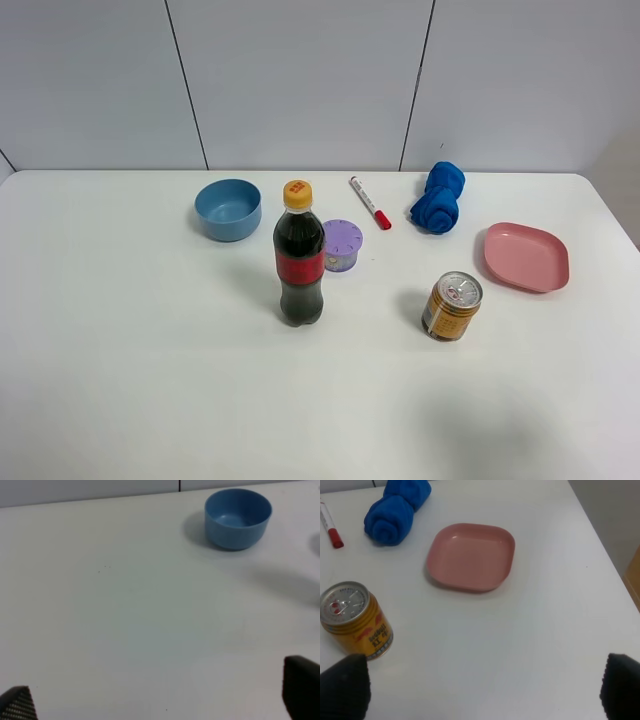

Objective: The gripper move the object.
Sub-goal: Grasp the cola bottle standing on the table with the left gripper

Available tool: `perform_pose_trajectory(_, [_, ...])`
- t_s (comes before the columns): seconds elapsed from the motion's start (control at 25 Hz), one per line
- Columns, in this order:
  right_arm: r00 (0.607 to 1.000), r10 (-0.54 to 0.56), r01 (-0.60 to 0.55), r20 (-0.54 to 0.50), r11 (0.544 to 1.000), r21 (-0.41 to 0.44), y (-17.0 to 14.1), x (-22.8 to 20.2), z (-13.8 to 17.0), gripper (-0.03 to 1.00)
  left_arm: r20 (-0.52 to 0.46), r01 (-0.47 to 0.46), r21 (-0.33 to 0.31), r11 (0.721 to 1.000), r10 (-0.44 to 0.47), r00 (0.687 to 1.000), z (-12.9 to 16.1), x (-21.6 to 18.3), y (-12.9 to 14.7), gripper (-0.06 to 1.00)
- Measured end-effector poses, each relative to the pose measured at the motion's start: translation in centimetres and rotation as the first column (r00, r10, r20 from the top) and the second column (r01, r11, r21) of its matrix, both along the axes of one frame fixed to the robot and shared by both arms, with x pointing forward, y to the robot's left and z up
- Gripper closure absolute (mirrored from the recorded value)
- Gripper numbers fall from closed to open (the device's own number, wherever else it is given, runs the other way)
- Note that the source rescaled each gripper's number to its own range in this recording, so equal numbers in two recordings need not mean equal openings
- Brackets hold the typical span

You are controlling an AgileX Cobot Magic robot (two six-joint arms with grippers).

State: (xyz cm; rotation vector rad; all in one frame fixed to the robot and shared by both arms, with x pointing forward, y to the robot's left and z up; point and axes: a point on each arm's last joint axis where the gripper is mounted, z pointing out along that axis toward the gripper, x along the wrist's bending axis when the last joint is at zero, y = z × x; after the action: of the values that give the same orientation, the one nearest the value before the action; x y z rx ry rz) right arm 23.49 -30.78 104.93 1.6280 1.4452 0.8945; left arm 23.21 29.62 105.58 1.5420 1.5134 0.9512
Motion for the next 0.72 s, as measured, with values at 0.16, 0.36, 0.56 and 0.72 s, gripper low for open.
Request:
perform_pose_trajectory(0.16, [1.0, 0.0, 0.0, 0.0, 1.0, 0.0, 0.0, 0.0, 0.0, -0.03, 0.0, 0.0, 0.0, 1.0, 0.0, 1.0, 0.0, 0.0, 0.0, -0.06])
perform_pose_trajectory(0.36, [1.0, 0.0, 0.0, 0.0, 1.0, 0.0, 0.0, 0.0, 0.0, -0.03, 0.0, 0.0, 0.0, 1.0, 0.0, 1.0, 0.0, 0.0, 0.0, -0.06])
perform_pose_trajectory(0.56, [1.0, 0.0, 0.0, 0.0, 1.0, 0.0, 0.0, 0.0, 0.0, -0.03, 0.0, 0.0, 0.0, 1.0, 0.0, 1.0, 0.0, 0.0, 0.0, -0.06])
perform_pose_trajectory(0.72, [1.0, 0.0, 0.0, 0.0, 1.0, 0.0, 0.0, 0.0, 0.0, -0.03, 0.0, 0.0, 0.0, 1.0, 0.0, 1.0, 0.0, 0.0, 0.0, -0.06])
